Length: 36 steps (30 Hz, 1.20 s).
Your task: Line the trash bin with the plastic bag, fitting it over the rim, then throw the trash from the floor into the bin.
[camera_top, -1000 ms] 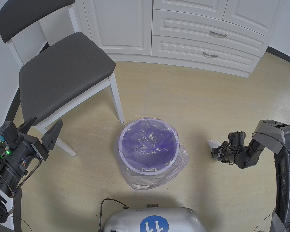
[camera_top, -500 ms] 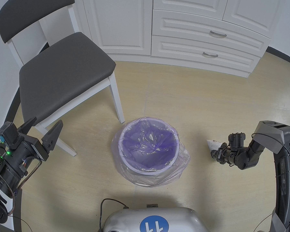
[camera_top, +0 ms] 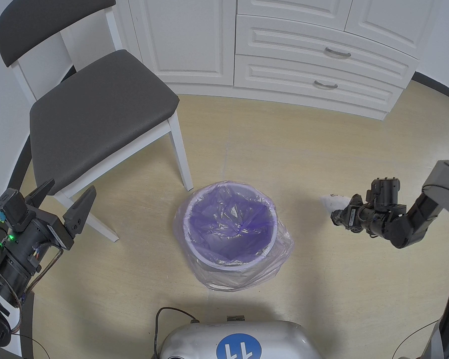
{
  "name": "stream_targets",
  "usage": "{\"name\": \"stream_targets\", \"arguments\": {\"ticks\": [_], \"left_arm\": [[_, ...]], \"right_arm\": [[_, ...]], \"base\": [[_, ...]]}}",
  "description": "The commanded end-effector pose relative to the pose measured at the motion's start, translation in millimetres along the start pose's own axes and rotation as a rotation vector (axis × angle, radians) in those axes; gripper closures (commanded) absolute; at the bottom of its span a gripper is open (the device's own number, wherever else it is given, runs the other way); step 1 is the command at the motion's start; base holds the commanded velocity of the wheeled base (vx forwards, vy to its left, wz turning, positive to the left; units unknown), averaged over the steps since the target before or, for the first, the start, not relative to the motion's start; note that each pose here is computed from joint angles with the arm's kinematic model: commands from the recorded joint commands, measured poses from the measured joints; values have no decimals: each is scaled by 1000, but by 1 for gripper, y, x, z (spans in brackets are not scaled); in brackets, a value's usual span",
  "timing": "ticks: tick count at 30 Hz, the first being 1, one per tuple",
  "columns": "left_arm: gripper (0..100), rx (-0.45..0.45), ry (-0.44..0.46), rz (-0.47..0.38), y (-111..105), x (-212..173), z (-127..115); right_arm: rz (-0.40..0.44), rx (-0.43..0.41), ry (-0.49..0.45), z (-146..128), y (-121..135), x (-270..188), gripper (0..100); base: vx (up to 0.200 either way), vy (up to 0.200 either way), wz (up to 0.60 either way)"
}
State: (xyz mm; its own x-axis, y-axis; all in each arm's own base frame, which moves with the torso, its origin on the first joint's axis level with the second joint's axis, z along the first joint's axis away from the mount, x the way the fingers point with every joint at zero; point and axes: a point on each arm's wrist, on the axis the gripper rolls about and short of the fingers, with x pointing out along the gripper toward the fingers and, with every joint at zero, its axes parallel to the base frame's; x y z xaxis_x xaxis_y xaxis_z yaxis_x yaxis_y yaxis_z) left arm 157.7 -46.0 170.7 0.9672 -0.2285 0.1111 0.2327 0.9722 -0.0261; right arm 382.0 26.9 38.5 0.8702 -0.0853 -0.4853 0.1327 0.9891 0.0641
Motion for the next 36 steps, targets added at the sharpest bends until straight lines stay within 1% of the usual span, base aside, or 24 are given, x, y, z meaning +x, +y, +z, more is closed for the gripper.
{"name": "stream_targets", "arguments": {"ticks": [1,4,5,6,9,10,12,13,15,19,20,21,22,23,26,27,28,29,30,31,32,33,34,36], "left_arm": [[0,20,-16,-4,-1,-3,3],[0,19,-30,-4,0,-5,5],[0,20,-33,-4,0,-5,6],[0,20,-36,-4,0,-6,6],[0,20,-39,-4,0,-6,7],[0,20,-42,-4,0,-6,8],[0,19,-46,-4,0,-6,9],[0,19,-48,-4,0,-6,9],[0,19,-59,-4,0,-7,11],[0,18,-74,-4,0,-9,14],[0,19,-77,-3,0,-10,14],[0,19,-79,-3,0,-9,15],[0,18,-83,-3,0,-9,16],[0,18,-83,-3,0,-9,16],[0,18,-91,-3,0,-10,17],[0,18,-91,-3,0,-10,17],[0,18,-91,-3,0,-10,17],[0,18,-95,-3,0,-10,18],[0,18,-95,-3,0,-10,18],[0,18,-95,-3,0,-10,18],[0,25,-102,-3,0,-11,19],[0,25,-102,-3,0,-11,19],[0,34,-103,-4,0,-11,19],[0,37,-106,-4,0,-11,20]], "right_arm": [[157,-126,-198,54,31,-164,100],[230,-147,-217,56,44,-195,100],[240,-151,-218,56,45,-200,100],[275,-156,-229,58,52,-212,100],[359,-113,-259,59,69,-236,100],[399,-90,-272,60,77,-247,100],[446,-69,-275,59,88,-258,100],[452,-66,-273,59,90,-259,100],[512,-46,-245,54,107,-269,100],[580,23,-150,52,129,-276,100],[588,45,-116,52,135,-276,100],[589,48,-114,52,135,-276,100],[589,89,-50,52,146,-273,100],[585,113,-16,52,152,-269,100],[562,201,67,54,173,-253,100],[554,234,85,55,179,-246,100],[551,241,88,56,180,-245,100],[540,301,132,58,191,-235,100],[529,327,165,58,197,-230,100],[529,327,165,58,197,-230,100],[508,364,237,56,207,-219,100],[508,364,237,56,207,-219,100],[484,391,300,50,217,-207,100],[458,410,346,43,227,-194,100]], "base": [[0,0,0],[0,0,0],[0,0,0],[0,0,0],[0,0,0],[0,0,0],[0,0,0],[0,0,0],[0,0,0],[0,0,0],[0,0,0],[0,0,0],[0,0,0],[0,0,0],[0,0,0],[0,0,0],[0,0,0],[0,0,0],[0,0,0],[0,0,0],[0,0,0],[0,0,0],[0,0,0],[0,0,0]]}}
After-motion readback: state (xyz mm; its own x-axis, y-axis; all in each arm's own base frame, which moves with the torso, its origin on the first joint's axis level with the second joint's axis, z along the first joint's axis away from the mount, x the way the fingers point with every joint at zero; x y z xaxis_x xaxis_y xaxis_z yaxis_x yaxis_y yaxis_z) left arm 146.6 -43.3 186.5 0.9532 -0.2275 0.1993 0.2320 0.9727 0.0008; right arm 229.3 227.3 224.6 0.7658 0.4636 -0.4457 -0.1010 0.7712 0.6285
